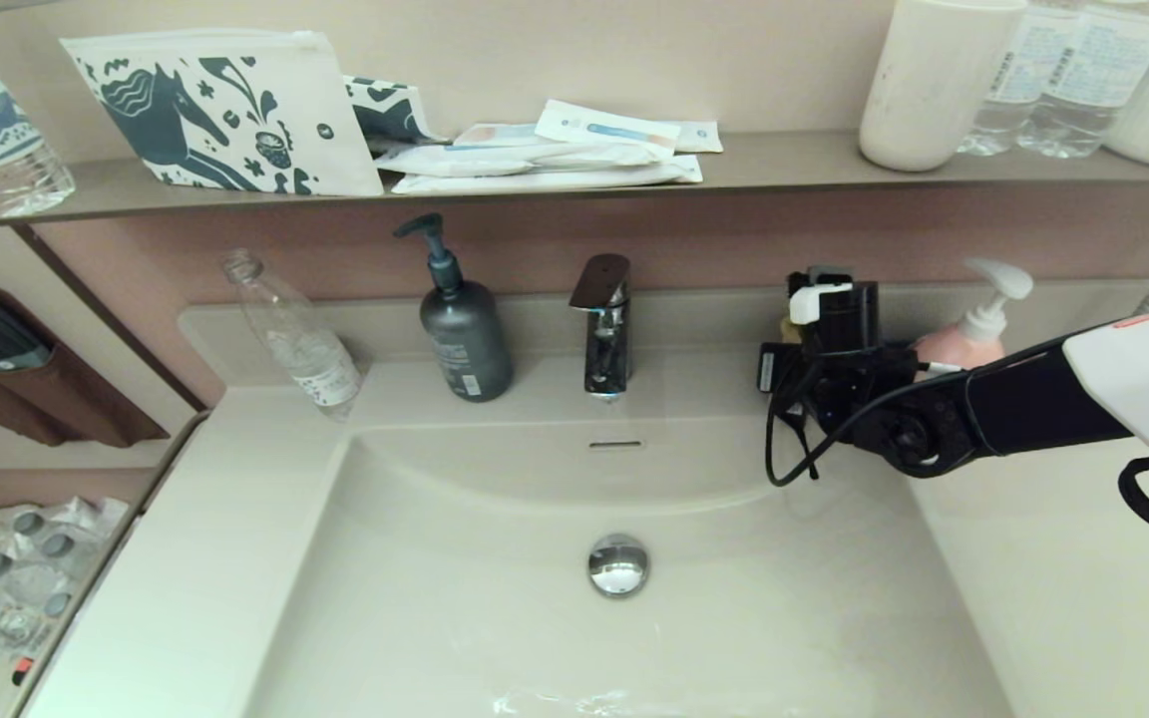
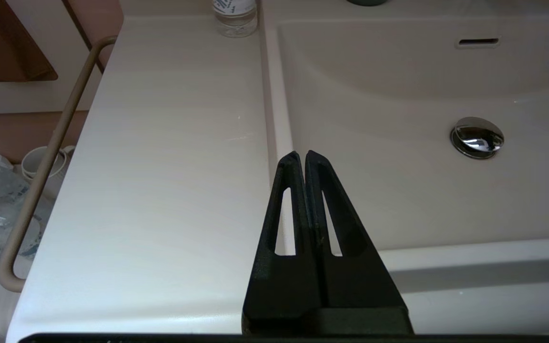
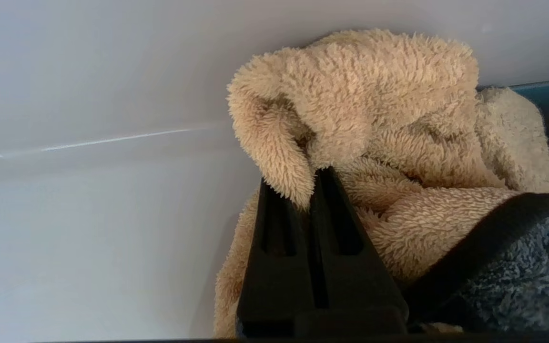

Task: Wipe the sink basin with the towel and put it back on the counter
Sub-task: Wipe the sink

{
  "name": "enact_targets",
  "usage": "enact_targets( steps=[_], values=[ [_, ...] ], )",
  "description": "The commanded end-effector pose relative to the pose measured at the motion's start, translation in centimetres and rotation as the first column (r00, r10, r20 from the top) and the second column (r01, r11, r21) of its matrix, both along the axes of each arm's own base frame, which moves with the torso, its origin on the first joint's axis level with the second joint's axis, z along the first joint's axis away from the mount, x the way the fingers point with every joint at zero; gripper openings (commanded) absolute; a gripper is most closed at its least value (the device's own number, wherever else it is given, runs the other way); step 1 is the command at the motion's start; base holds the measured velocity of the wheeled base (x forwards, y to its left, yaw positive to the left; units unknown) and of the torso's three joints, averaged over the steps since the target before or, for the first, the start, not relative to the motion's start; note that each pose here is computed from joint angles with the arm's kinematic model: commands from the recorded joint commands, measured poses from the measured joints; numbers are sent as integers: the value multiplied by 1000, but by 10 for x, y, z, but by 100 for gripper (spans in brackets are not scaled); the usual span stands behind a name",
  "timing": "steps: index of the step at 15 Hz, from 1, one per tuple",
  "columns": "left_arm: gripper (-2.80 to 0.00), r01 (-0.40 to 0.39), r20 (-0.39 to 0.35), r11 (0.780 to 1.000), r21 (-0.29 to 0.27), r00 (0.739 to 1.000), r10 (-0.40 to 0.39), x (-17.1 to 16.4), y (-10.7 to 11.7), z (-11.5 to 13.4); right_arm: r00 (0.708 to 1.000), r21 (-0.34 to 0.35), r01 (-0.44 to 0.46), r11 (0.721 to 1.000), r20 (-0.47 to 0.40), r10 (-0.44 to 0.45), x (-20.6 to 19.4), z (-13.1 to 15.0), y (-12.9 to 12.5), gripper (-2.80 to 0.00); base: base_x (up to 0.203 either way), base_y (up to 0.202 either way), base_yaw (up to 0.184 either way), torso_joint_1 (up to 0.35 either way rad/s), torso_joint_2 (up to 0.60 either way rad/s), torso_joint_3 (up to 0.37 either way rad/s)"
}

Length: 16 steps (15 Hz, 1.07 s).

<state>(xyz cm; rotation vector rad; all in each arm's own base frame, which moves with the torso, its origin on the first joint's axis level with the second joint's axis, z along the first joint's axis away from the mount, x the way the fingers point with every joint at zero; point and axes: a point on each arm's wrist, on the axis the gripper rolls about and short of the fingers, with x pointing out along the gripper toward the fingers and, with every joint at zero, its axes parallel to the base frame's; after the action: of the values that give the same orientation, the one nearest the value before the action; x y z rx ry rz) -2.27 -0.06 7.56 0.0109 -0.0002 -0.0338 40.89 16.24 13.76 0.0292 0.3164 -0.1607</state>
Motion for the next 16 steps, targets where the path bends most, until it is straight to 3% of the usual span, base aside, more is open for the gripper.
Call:
enact_targets(
  steps=[1,7,9,12,16],
  values=[
    [-280,0,0,1000,0,1000,0,0,0,0,999,4,-45,999,2,45,-12,3,18,-280,0,0,0,0,0,0],
    [-280,0,0,1000,0,1000,0,0,0,0,960,-5,-281,960,-8,281,-58,-9,117,-280,0,0,0,0,0,0],
    [-280,0,0,1000,0,1000,0,0,0,0,951,-4,-310,951,-7,310,-63,-11,129,-280,0,0,0,0,0,0],
    [-280,0,0,1000,0,1000,0,0,0,0,958,-4,-287,958,-7,287,-58,-10,120,-280,0,0,0,0,0,0],
    [-280,0,0,1000,0,1000,0,0,0,0,983,-11,-183,983,-15,182,-50,4,66,-280,0,0,0,0,0,0]
  ],
)
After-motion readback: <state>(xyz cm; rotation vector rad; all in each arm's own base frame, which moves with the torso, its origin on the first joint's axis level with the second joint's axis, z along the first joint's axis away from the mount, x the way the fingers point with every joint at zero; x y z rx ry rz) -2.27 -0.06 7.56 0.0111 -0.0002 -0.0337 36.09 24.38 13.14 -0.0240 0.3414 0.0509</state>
